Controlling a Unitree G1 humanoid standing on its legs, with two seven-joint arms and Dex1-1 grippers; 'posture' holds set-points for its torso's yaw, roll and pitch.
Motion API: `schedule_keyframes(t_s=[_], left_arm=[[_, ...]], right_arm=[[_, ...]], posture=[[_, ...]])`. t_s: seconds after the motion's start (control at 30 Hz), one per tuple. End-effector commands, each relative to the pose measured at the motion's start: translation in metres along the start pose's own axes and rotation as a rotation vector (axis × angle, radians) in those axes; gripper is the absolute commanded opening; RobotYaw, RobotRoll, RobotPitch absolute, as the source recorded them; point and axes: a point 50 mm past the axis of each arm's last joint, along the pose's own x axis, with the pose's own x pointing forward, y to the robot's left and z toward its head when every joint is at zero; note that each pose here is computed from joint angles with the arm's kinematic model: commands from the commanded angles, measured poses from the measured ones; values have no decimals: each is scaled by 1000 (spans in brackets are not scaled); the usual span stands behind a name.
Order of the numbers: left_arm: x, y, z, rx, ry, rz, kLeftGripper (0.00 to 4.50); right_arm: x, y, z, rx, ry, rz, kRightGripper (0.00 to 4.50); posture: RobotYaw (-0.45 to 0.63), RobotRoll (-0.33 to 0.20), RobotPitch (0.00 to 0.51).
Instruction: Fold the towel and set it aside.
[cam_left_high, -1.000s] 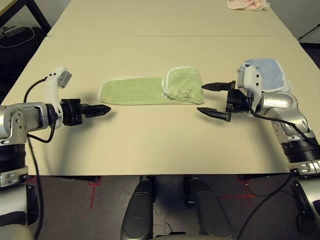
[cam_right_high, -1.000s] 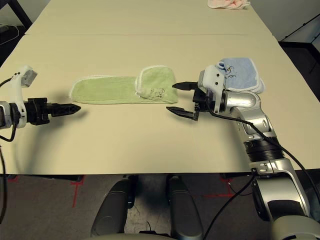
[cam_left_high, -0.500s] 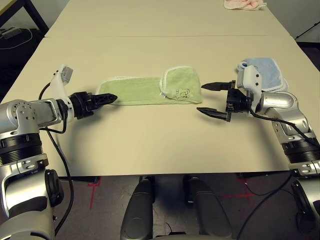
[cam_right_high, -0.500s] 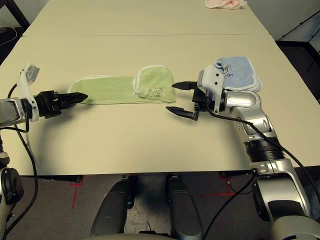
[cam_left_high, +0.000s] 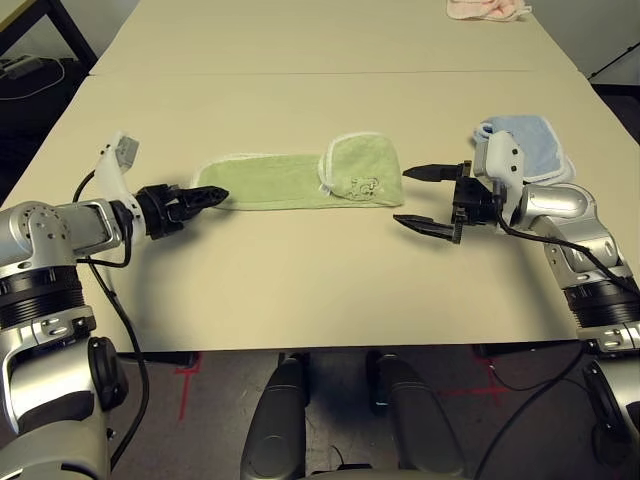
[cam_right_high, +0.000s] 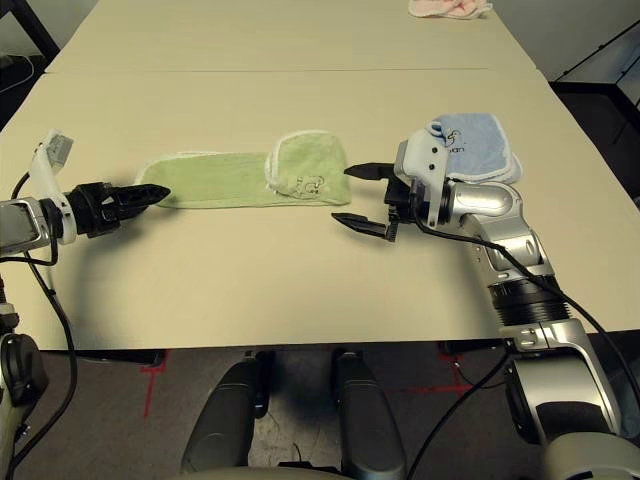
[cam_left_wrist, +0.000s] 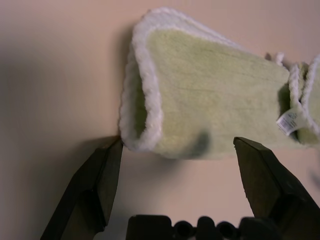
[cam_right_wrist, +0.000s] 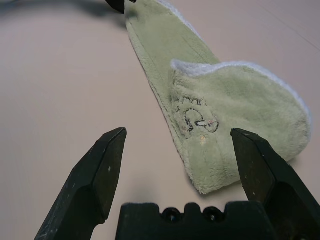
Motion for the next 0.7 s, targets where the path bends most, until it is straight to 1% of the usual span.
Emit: schedule_keyframes(t_s=[0.03, 0.1, 0.2, 0.23, 0.53, 0.7], left_arm=[[0, 8, -4, -16, 13, 60, 4500], [1, 8, -4, -16, 7, 64, 4500], [1, 9, -2, -13, -8, 77, 3947], [1, 9, -2, -14, -9, 78, 3508], [3, 7, 2, -30, -32, 68, 71], [4, 2, 5, -54, -43, 42, 27]], right_arm=[[-3, 2, -1, 5, 4, -4, 4484], [-3, 2, -1, 5, 4, -4, 4484], [-3, 2, -1, 5, 3, -4, 4500], [-2, 2, -1, 5, 3, -4, 4500], [-2, 3, -2, 9, 7, -3, 4500], [-2, 3, -3, 10, 11, -6, 4500]], posture=[[92, 0, 198], [92, 0, 198], [92, 0, 198], [91, 0, 198], [91, 0, 196], [92, 0, 196]])
